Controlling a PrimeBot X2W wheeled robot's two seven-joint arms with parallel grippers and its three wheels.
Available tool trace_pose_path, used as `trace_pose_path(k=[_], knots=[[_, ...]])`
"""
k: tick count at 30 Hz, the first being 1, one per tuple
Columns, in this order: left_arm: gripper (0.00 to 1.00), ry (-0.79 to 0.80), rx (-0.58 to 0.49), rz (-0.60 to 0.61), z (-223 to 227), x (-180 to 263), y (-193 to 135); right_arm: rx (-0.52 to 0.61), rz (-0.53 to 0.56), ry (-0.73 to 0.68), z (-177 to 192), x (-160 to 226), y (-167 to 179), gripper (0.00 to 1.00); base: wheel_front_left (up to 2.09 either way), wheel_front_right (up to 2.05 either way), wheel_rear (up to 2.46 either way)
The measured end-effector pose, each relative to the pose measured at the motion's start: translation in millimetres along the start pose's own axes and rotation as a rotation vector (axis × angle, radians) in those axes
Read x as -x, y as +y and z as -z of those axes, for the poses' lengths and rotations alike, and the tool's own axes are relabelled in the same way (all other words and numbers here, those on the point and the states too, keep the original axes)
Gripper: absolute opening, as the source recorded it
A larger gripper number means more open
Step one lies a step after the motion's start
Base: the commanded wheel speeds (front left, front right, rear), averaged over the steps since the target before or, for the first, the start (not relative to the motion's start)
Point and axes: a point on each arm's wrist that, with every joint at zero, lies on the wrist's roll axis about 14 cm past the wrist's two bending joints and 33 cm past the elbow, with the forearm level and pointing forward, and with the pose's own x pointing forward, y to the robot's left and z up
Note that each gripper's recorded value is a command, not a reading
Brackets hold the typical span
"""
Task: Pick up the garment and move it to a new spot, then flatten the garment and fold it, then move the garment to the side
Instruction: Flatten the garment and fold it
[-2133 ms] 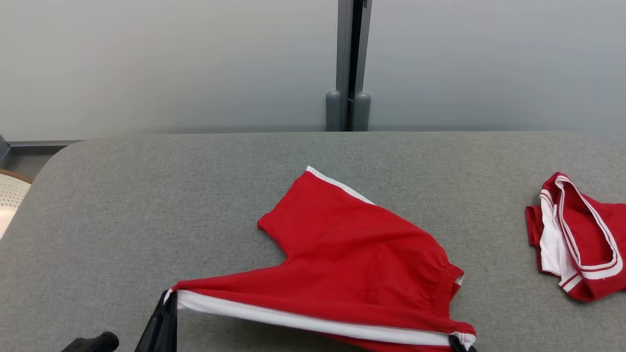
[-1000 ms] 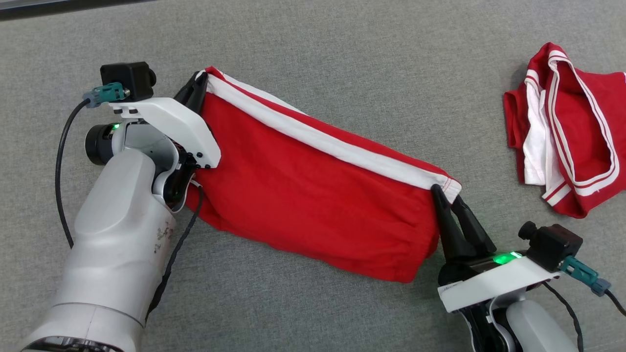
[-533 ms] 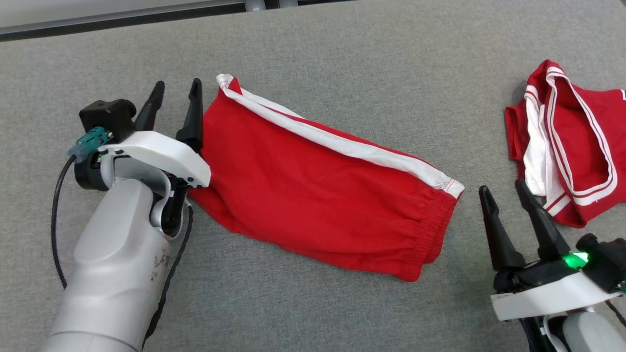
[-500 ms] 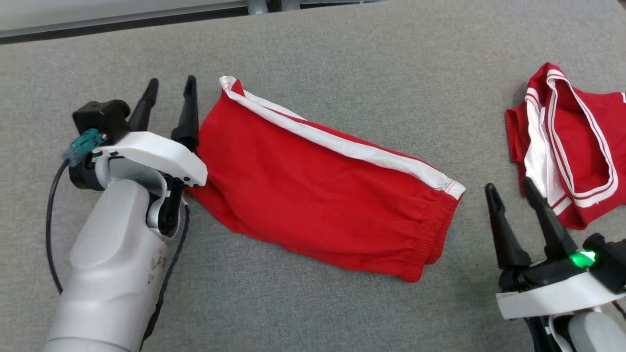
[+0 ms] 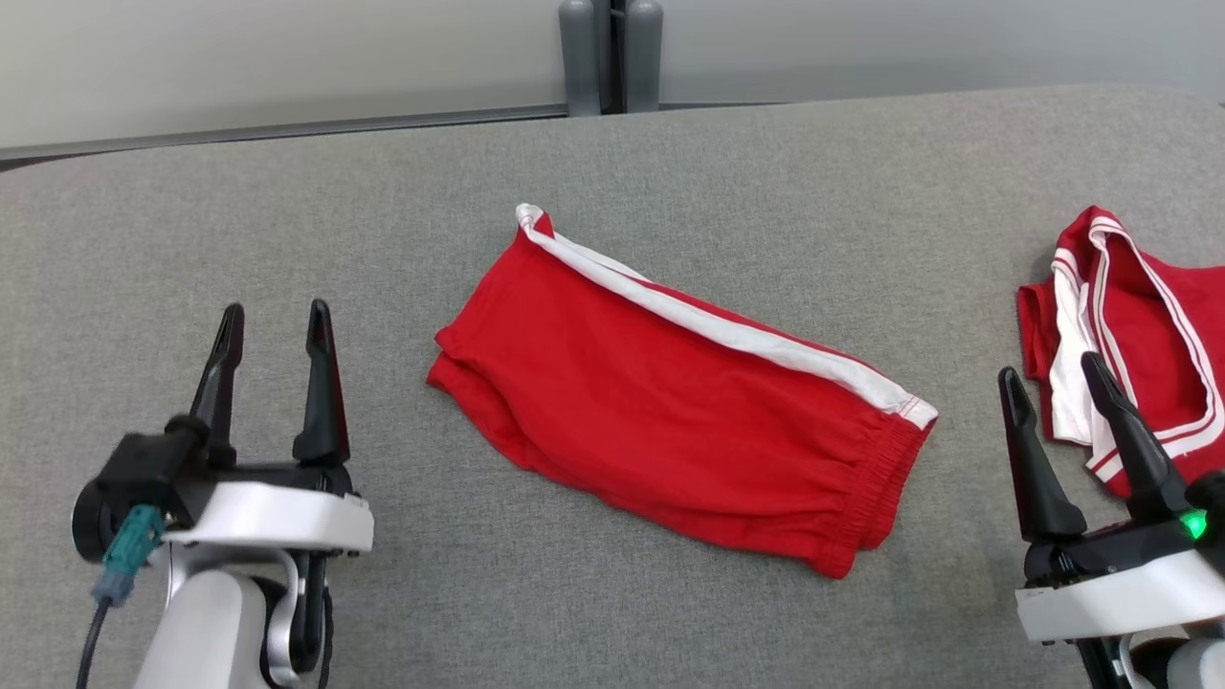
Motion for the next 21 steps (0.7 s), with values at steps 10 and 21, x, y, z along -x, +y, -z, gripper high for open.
trace_pose_path(k=[10, 21], knots=[[1.0, 0.054, -0.039, -0.027, 0.9, 56.8, 6.9, -0.022, 0.038, 0.012, -0.9, 27.4, 1.0, 1.0, 0.0, 0.0, 0.0], [1.0, 0.068, -0.035, -0.031, -2.5, 63.4, 5.2, -0.03, 0.057, 0.002, -5.0, 30.7, -2.8, 1.0, 0.0, 0.0, 0.0]])
